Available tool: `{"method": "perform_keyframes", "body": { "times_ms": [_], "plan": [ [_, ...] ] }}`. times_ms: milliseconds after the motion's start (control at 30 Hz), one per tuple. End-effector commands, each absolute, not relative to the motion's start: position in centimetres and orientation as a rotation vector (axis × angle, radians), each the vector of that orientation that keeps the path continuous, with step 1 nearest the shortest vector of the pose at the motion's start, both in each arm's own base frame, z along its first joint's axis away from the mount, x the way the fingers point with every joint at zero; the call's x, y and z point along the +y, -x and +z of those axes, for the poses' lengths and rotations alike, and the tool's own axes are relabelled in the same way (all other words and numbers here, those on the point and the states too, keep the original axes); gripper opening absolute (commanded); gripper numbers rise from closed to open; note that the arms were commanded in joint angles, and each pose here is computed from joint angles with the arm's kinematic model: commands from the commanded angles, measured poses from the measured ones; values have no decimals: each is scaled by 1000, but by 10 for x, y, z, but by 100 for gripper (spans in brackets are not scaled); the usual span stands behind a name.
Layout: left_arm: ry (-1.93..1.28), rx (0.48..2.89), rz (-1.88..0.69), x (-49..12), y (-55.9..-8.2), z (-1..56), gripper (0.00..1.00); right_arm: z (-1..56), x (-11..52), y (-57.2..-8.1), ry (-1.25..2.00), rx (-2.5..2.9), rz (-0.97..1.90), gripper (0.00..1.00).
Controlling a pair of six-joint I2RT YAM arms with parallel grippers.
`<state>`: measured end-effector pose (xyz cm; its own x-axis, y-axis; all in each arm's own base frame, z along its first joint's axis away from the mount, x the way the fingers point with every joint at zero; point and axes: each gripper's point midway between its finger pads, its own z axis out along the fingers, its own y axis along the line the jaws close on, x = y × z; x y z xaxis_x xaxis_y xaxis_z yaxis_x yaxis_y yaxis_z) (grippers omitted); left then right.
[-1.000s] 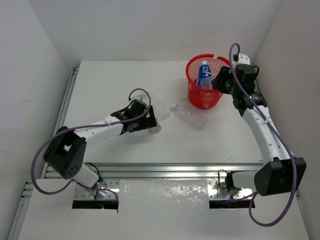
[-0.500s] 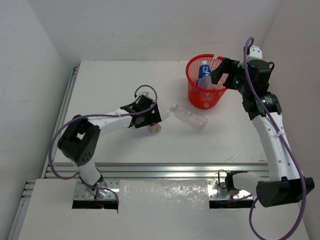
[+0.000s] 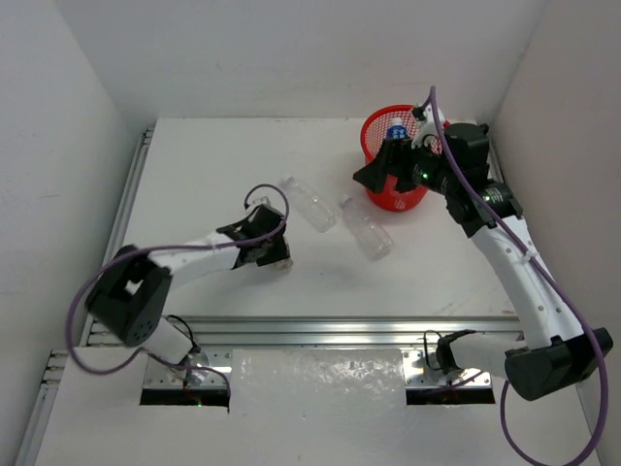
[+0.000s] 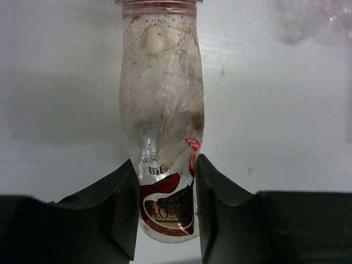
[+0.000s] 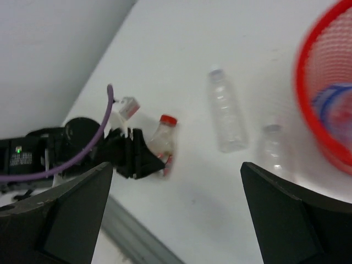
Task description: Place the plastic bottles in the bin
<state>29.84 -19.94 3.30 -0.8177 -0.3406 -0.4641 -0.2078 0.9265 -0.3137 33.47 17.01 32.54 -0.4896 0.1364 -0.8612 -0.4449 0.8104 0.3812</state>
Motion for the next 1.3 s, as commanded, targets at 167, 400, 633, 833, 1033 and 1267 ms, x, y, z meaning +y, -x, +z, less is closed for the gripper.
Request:
{"method": "perform_keyframes", "body": {
  "times_ms": [167, 400, 633, 833, 1033, 1267],
  "plan": [
    [-141, 1920, -1032, -254, -266, 213, 0, 321, 264, -266, 676, 1775, 1324, 99],
    [-485, 1437, -1408, -276, -199, 314, 0, 326, 299, -211, 858, 1616, 1503, 99],
    [-624, 1377, -1567, -290, -178, 327, 0, 333, 306, -210, 821, 1555, 1458, 98],
    [-641, 1406, -1557, -292, -179, 323, 0, 344, 307, -222, 764, 1524, 1415, 47],
    [-428, 1634, -1323, -281, -224, 305, 100, 336, 295, -251, 652, 1627, 1224, 0],
    [203, 2088, -620, -182, -287, 217, 100, 374, 171, -386, 174, 1748, 513, 0]
  ]
}}
